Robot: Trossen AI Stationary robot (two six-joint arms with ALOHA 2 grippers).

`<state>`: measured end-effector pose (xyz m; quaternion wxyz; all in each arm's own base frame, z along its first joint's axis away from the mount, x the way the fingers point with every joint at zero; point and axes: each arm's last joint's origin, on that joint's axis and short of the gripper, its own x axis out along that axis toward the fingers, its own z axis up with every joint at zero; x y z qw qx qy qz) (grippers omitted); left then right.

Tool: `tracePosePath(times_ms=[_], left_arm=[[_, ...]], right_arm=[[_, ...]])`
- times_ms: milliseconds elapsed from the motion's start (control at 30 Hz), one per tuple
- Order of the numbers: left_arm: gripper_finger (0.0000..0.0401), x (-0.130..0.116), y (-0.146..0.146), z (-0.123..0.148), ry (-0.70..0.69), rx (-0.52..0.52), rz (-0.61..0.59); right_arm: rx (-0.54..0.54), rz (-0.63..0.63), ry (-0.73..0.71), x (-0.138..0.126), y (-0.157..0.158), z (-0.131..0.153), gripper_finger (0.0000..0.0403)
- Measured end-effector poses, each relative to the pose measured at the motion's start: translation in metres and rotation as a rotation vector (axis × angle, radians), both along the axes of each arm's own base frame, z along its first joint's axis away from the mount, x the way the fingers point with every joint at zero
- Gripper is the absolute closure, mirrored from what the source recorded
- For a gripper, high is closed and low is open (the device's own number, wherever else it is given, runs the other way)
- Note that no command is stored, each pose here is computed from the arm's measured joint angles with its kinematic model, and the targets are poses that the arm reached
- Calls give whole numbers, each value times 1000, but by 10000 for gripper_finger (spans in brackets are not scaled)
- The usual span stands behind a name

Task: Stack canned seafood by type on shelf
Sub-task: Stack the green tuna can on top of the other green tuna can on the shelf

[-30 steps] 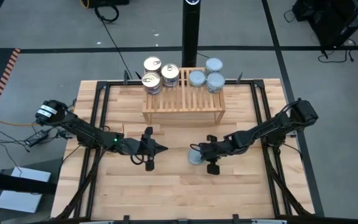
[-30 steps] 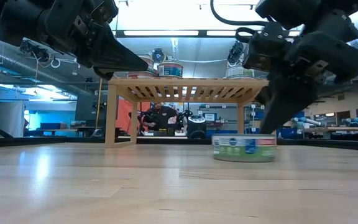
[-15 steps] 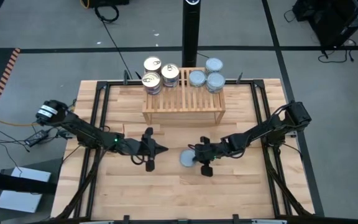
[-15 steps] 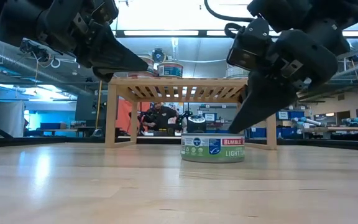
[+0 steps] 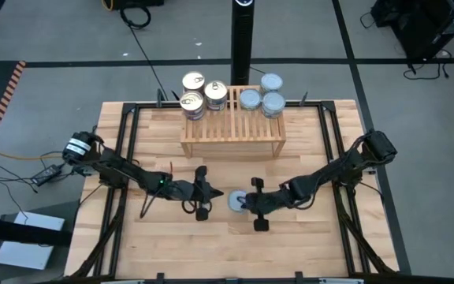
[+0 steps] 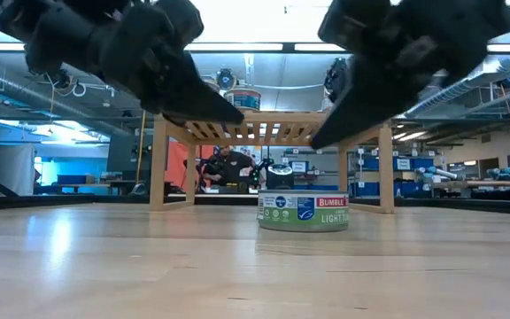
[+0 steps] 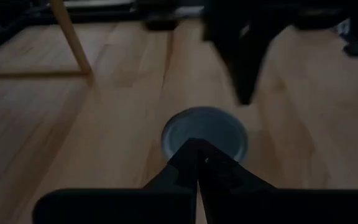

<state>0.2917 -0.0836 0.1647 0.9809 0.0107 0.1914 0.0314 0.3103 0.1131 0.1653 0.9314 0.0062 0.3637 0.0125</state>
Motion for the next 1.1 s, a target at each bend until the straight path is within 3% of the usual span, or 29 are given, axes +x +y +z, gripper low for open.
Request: tracePosePath(times_ms=[267,567,800,1100], left_arm=[[394,9,17,-14,39,-55,53],[395,32,39,-23,67,-66,121],[395,49,49,-40,127,-11,120],[395,59,48,-41,134,72,81]], right_arm=[[-5,81,57,-13,25,-6,396],[5,47,89,-6,31,-34,393],[-3,31,67,3,31,-52,394],[-18,-17,65,6,23,-53,394]])
